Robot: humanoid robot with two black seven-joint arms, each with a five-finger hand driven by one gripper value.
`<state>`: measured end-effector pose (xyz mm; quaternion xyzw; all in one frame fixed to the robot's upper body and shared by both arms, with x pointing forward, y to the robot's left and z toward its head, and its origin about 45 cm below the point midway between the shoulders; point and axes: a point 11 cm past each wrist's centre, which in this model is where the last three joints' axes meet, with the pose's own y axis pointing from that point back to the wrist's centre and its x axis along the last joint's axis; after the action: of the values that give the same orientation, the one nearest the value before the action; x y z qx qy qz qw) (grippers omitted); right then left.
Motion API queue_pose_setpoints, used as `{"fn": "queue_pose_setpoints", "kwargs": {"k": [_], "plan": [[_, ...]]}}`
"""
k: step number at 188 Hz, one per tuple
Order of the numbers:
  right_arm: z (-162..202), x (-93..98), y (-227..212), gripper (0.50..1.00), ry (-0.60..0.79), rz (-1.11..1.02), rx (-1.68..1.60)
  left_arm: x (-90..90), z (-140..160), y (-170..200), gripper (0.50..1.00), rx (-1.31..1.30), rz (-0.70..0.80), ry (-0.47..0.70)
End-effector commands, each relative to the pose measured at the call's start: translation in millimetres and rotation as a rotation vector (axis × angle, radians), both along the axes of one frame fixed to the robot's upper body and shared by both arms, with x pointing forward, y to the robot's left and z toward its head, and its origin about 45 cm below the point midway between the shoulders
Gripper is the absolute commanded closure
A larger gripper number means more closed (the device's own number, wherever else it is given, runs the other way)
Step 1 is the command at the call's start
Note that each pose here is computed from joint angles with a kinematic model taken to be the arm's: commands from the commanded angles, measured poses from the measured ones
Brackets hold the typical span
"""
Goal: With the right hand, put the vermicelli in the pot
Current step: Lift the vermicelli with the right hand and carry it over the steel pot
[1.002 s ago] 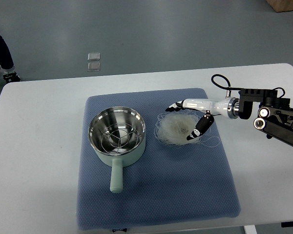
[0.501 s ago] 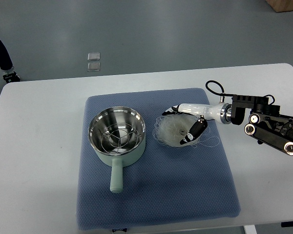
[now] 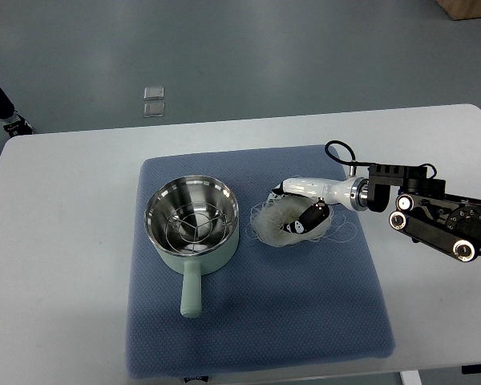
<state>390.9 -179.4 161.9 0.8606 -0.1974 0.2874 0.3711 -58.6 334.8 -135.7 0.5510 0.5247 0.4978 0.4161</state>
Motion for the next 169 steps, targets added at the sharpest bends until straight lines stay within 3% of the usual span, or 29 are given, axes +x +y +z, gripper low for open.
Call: {"fn": "queue_pose_setpoints", "kwargs": {"k": [1,95,132,169], "plan": [[14.6,7.2,0.2,1.0,-0.029,0.007,0.019,0.0,0.0,0.0,0.5,0.0,0.0,0.0],[125.4,49.0,27.5,1.0,-0.197,0.051,0.196,0.0,0.0,0.0,0.5,0.0,0.0,0.0],[163.3,41.8,74.9,1.0,-0.237,0.155,0.279,0.0,0.0,0.0,0.5,0.0,0.0,0.0],[159.2,25.5,112.9,1.0,-0.208,0.23,0.315,0.0,0.0,0.0,0.5,0.0,0.0,0.0]]}}
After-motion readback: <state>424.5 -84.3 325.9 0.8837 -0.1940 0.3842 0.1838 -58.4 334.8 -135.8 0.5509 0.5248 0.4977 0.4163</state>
